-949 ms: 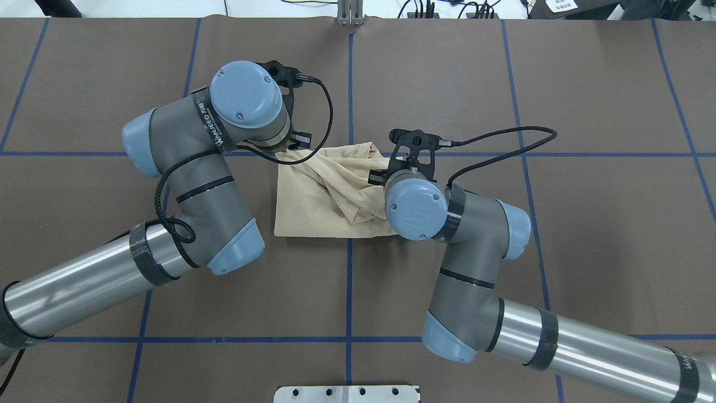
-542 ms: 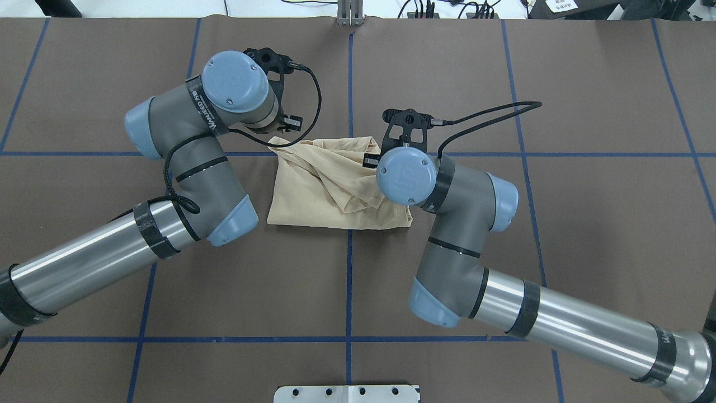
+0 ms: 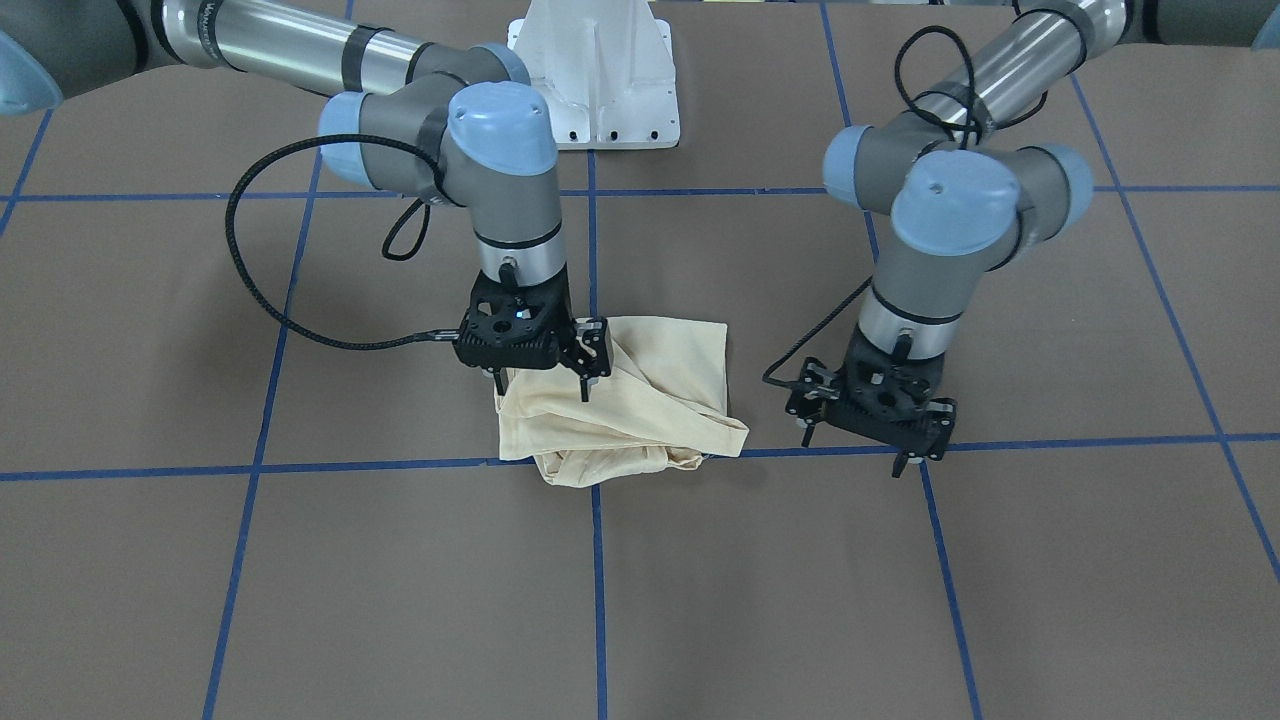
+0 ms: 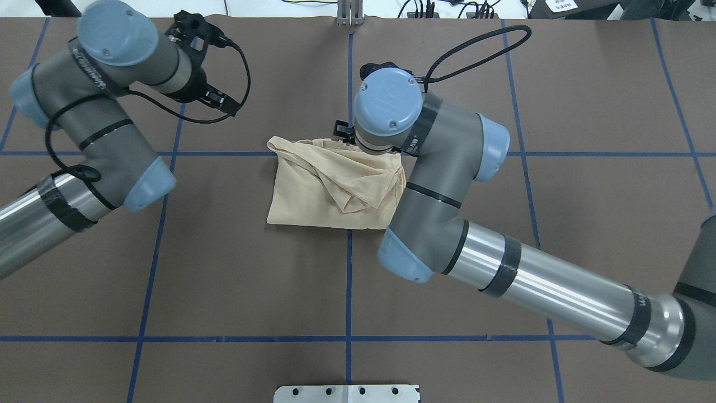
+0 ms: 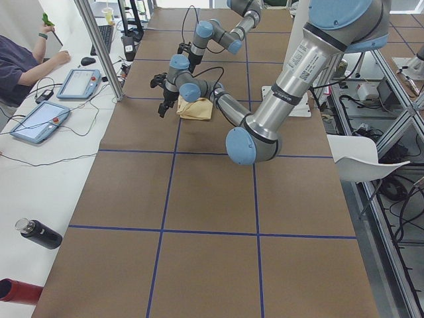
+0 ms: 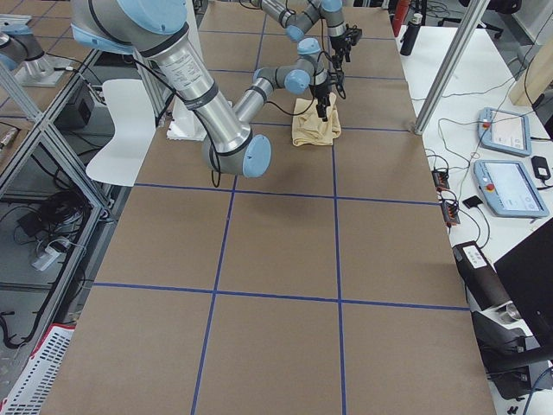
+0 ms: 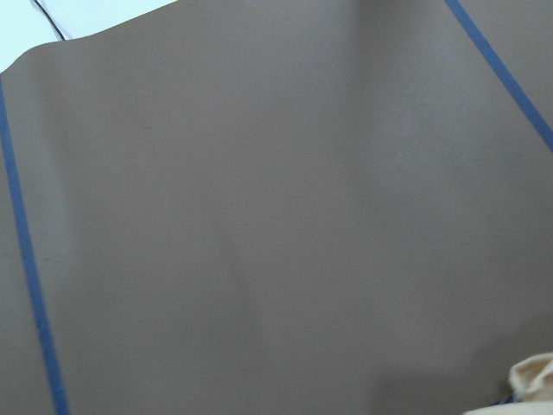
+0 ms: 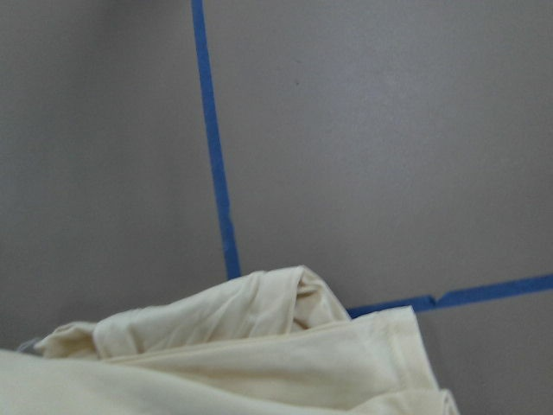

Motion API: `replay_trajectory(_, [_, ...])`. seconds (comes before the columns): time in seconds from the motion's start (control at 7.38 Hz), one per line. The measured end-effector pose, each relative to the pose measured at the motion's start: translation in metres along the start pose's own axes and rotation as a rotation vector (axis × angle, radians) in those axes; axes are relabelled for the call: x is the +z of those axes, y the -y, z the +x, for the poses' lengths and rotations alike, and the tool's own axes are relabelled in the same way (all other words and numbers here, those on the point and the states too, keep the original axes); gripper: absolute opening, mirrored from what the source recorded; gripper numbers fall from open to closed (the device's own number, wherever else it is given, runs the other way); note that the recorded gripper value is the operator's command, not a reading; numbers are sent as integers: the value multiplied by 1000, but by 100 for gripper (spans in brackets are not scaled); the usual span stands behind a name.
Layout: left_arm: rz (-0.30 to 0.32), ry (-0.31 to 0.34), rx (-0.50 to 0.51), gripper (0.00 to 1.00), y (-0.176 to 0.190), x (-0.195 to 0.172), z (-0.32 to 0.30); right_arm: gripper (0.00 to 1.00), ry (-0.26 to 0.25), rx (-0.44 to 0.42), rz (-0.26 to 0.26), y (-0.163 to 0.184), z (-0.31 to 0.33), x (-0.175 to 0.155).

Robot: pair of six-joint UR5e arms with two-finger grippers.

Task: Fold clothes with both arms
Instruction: 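Raise the left gripper away while the right gripper presses the folded shirt, then press down on the folded beige shirt bundle with the right gripper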

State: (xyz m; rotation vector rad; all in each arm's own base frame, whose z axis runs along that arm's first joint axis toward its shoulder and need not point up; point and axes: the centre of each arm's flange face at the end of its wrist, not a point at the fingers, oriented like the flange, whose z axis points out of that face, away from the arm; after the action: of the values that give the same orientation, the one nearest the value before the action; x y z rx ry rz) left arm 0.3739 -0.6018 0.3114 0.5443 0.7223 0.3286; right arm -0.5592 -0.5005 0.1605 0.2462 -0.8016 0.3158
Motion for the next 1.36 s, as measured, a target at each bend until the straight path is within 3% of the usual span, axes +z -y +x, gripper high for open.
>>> replay_trajectory(0.27, [6,-5,34,100,-14,-4,-22,99,-55,57,-21,-47,-48,5])
replay_trajectory(0.54, [7,-6,32,100,-17,-4,-25,91,-117,135,-41,-77,-86,25])
replay_trajectory(0.81, [7,-6,28,100,-17,-4,-25,67,-140,196,-33,-100,-94,36])
replay_trajectory(1.22, [7,-3,25,100,-17,-4,-26,13,-157,253,15,-109,-92,46])
replay_trajectory(1.36, [7,-3,25,100,-17,-3,-26,0,-165,254,42,-107,-89,51])
